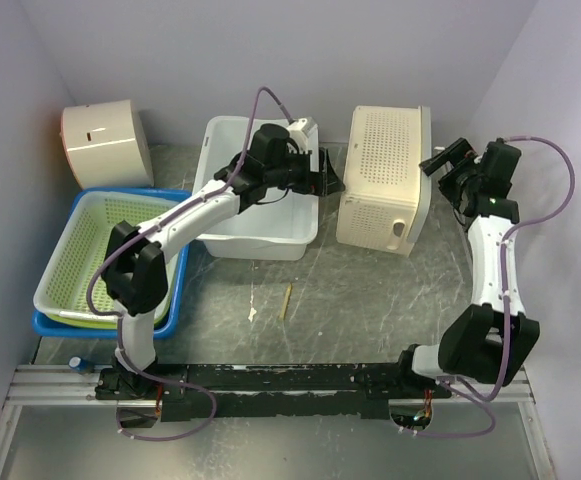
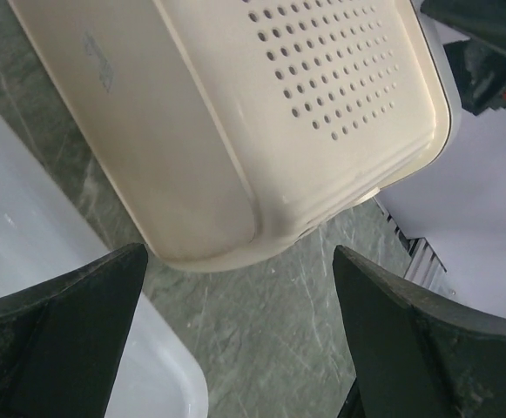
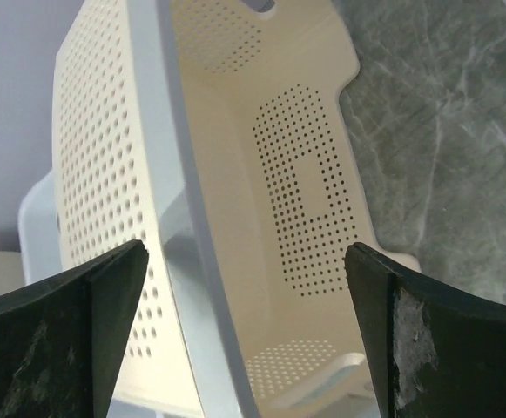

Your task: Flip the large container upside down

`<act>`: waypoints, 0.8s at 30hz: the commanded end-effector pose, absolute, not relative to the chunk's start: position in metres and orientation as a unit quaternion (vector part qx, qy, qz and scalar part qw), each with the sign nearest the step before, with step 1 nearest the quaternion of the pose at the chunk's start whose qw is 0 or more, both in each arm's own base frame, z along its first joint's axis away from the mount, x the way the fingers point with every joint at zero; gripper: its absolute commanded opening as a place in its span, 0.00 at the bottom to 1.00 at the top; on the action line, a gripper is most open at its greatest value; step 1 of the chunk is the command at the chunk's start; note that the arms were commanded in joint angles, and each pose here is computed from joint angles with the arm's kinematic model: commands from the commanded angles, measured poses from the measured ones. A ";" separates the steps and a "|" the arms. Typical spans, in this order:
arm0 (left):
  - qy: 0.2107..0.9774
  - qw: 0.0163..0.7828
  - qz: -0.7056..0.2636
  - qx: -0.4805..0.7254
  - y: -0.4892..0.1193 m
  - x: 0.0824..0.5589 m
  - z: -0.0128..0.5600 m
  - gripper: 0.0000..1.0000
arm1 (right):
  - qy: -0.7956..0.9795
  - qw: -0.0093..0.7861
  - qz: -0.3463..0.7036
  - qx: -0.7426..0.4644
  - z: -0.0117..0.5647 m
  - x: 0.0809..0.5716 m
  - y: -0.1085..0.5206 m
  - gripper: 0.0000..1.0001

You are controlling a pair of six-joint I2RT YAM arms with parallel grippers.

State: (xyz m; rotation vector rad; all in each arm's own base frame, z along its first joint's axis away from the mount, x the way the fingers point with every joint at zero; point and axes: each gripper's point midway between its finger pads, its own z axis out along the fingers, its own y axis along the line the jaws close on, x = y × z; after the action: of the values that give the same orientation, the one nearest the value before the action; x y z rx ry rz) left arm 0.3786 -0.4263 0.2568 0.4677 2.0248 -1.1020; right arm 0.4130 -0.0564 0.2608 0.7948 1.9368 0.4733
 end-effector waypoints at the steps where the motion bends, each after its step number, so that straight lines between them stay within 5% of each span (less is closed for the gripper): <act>1: 0.758 0.387 -0.484 0.203 -0.449 0.379 0.282 1.00 | 0.806 0.496 0.134 0.294 0.274 0.399 -0.051 0.94; 12: 0.741 0.342 -0.539 0.208 -0.471 0.373 0.272 1.00 | 0.826 0.483 0.091 0.275 0.260 0.401 -0.042 0.60; 24: 0.673 0.283 -0.637 0.249 -0.500 0.332 0.304 1.00 | 0.810 0.476 0.151 0.305 0.236 0.394 -0.029 0.51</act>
State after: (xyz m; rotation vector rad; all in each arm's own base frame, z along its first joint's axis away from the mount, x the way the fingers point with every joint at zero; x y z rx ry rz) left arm 0.3604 -0.4812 0.2593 0.5413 1.9644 -1.5423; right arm 0.4045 -0.0305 0.2544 0.6939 1.9634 0.3311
